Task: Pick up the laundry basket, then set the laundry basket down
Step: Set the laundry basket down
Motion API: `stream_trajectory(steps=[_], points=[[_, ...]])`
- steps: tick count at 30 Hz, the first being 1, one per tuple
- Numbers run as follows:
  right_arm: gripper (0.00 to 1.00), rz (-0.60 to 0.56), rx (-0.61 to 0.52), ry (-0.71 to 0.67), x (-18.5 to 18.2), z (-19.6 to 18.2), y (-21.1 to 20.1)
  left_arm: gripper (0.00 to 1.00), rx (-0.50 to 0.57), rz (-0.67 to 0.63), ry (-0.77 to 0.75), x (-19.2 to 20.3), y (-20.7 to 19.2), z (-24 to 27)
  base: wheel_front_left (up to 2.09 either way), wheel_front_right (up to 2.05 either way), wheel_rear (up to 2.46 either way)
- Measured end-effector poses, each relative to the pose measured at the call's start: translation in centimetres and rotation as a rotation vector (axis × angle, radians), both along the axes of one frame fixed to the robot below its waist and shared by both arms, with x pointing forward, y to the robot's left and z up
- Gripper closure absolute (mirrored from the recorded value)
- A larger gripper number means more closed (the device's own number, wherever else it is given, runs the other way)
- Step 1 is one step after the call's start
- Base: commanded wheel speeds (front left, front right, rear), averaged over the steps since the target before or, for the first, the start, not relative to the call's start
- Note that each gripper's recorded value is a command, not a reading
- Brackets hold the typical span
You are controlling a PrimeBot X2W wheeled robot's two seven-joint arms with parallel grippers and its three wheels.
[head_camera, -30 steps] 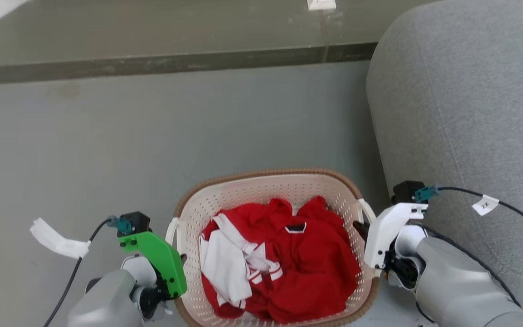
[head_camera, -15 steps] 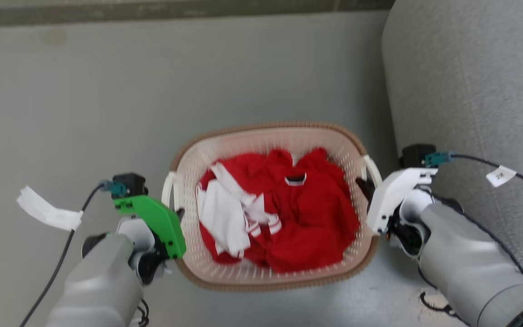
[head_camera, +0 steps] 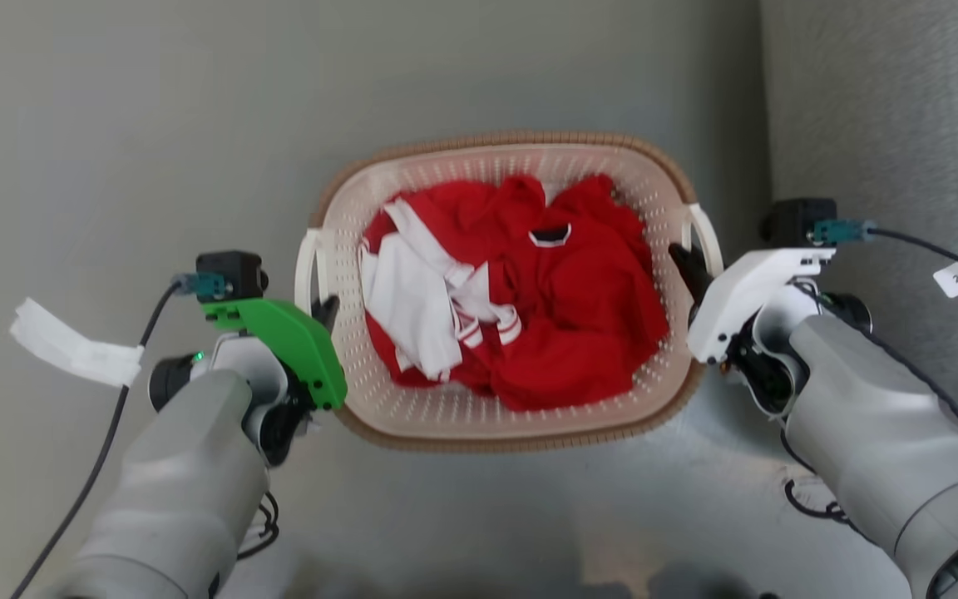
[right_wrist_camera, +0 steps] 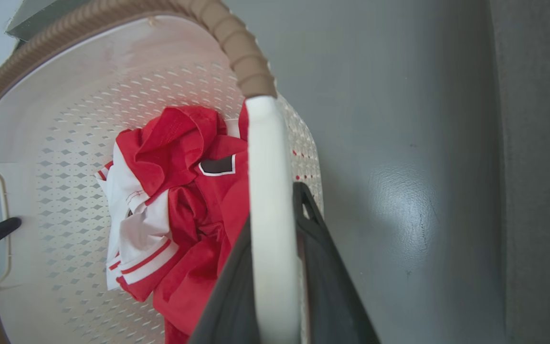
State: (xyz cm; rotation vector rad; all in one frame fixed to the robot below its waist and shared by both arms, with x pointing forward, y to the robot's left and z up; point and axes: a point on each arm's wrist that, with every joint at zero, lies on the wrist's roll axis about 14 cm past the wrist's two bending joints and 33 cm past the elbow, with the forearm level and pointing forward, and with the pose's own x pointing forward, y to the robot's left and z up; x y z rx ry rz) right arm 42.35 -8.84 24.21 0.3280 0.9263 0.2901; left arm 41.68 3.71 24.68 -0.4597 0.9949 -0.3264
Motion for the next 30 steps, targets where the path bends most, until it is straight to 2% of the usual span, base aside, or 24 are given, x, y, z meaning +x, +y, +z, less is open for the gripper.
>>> stream_trajectory(steps=[13, 23, 30], points=[[1.0, 0.012, 0.017, 0.031, 1.4, -5.4, 0.8, 1.0, 0.03, 0.028, 0.005, 2.3, 0.8, -4.8, 0.0, 0.0, 0.0], [1.0, 0.039, 0.025, 0.098, 0.6, -9.6, 1.6, 1.0, 0.056, 0.038, 0.066, 1.5, 1.6, -8.6, 0.0, 0.0, 0.0], [1.0, 0.06, 0.04, 0.11, 0.4, -10.8, 2.6, 1.0, 0.083, 0.057, 0.083, 1.0, 2.8, -9.9, 0.0, 0.0, 0.0]])
